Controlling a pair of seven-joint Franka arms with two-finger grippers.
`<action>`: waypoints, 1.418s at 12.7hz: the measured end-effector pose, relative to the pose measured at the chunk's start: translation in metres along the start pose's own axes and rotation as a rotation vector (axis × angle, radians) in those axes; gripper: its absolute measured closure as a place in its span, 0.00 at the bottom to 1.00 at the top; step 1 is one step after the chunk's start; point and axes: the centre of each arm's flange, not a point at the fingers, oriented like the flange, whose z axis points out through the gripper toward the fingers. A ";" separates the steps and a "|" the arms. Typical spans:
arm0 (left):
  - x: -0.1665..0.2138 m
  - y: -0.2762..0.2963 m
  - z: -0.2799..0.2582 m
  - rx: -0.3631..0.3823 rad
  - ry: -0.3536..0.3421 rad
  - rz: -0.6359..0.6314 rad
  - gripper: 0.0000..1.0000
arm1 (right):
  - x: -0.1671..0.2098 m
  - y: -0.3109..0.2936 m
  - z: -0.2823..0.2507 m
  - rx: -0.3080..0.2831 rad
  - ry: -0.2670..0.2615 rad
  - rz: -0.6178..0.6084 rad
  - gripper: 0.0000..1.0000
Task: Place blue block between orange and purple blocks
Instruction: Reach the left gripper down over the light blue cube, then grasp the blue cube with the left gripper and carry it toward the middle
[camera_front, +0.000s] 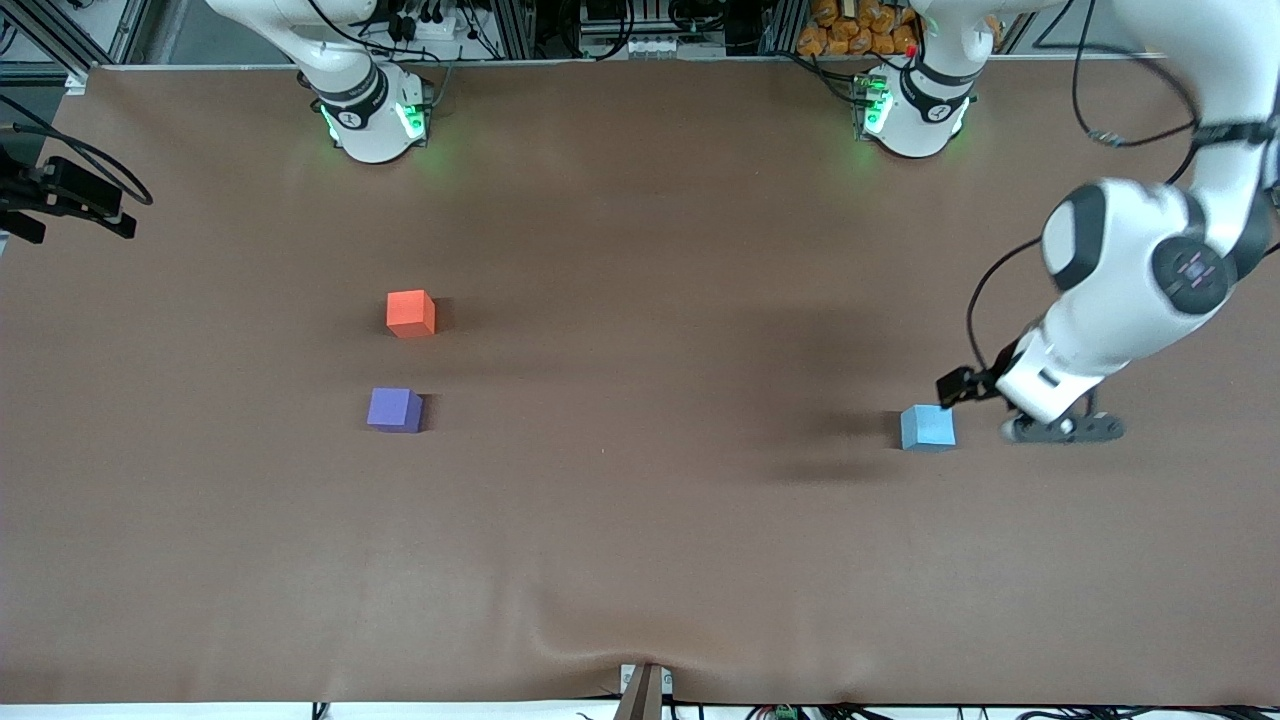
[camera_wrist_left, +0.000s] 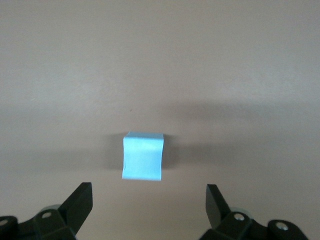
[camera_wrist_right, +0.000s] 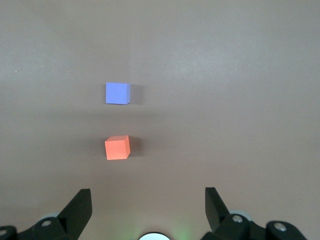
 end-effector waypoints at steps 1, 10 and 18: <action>0.003 -0.004 0.023 -0.008 -0.001 0.015 0.00 | 0.000 0.000 0.000 0.000 0.000 0.000 0.00; 0.004 -0.028 0.128 -0.038 -0.037 0.048 0.00 | 0.000 0.000 0.000 0.000 0.000 0.000 0.00; -0.005 -0.011 0.139 -0.047 -0.069 0.082 0.41 | 0.000 0.000 0.000 0.000 0.000 -0.001 0.00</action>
